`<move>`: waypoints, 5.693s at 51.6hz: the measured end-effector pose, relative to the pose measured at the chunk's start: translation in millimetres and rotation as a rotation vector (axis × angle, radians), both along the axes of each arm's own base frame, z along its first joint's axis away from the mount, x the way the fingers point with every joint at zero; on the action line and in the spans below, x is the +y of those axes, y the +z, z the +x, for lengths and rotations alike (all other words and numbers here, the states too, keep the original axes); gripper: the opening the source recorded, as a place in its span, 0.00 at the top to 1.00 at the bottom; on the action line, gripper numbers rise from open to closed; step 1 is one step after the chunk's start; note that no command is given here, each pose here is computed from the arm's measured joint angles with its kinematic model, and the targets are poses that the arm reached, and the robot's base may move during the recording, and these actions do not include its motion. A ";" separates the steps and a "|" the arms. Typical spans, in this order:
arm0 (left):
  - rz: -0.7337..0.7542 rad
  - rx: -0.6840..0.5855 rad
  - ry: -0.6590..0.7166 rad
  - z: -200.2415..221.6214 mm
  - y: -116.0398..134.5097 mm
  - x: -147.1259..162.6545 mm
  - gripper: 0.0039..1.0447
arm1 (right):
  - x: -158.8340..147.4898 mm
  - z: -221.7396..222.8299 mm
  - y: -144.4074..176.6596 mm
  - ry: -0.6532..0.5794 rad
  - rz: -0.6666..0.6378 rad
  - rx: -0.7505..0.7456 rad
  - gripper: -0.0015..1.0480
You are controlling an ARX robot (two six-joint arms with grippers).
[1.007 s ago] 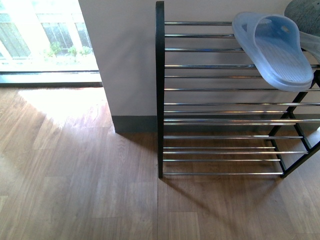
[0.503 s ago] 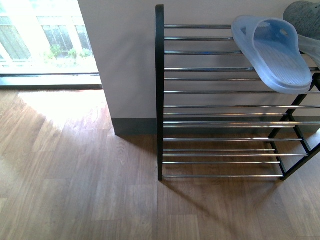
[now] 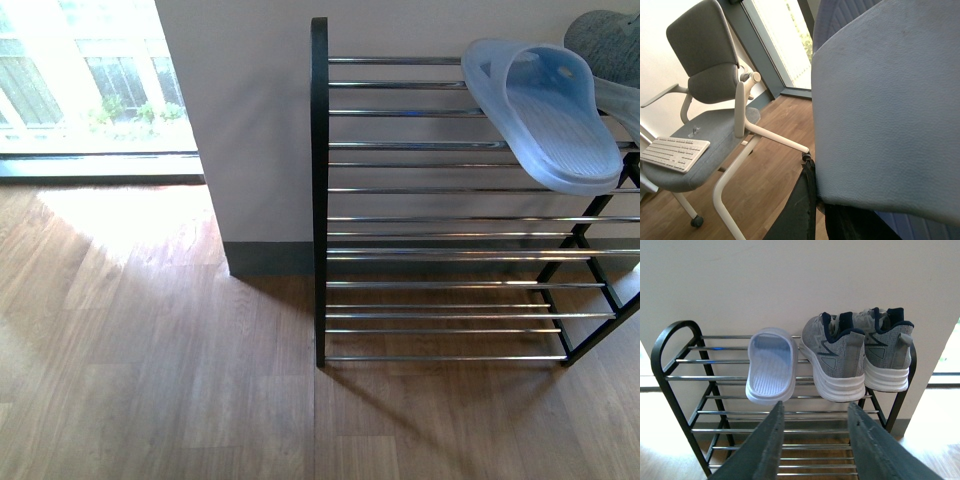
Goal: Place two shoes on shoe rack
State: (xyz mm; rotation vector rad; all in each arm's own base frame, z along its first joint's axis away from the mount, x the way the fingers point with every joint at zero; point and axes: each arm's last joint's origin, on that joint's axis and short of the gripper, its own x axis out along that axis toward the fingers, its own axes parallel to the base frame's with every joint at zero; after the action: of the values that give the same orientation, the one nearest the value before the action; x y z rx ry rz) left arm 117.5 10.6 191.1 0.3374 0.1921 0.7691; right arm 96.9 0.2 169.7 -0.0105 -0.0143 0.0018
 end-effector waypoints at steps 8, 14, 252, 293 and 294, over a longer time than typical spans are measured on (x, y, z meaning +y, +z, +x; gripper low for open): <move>0.000 0.000 0.003 -0.1 0.0 0.1 0.98 | 0.1 -0.1 0.1 0.003 0.000 -0.001 0.39; 0.000 0.000 0.001 0.0 0.0 0.0 0.98 | 0.0 0.0 0.0 0.001 0.000 0.000 0.20; -0.339 -0.209 -0.774 -6.9 -20.1 -11.0 0.99 | -0.1 -0.1 -0.1 -0.002 0.003 0.000 0.09; -0.345 -0.193 -0.770 -19.7 -24.1 -10.9 0.27 | -0.1 -0.1 0.0 -0.001 0.003 0.000 0.09; -0.345 -0.193 -0.771 -19.7 -24.1 -10.9 0.22 | -0.1 -0.1 0.0 -0.001 0.003 0.000 0.09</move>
State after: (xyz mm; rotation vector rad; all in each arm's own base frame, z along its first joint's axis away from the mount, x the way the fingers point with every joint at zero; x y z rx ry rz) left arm 97.8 -0.3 167.0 -0.0071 0.0017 -0.0023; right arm 96.8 0.1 169.7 -0.0074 -0.0143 0.0011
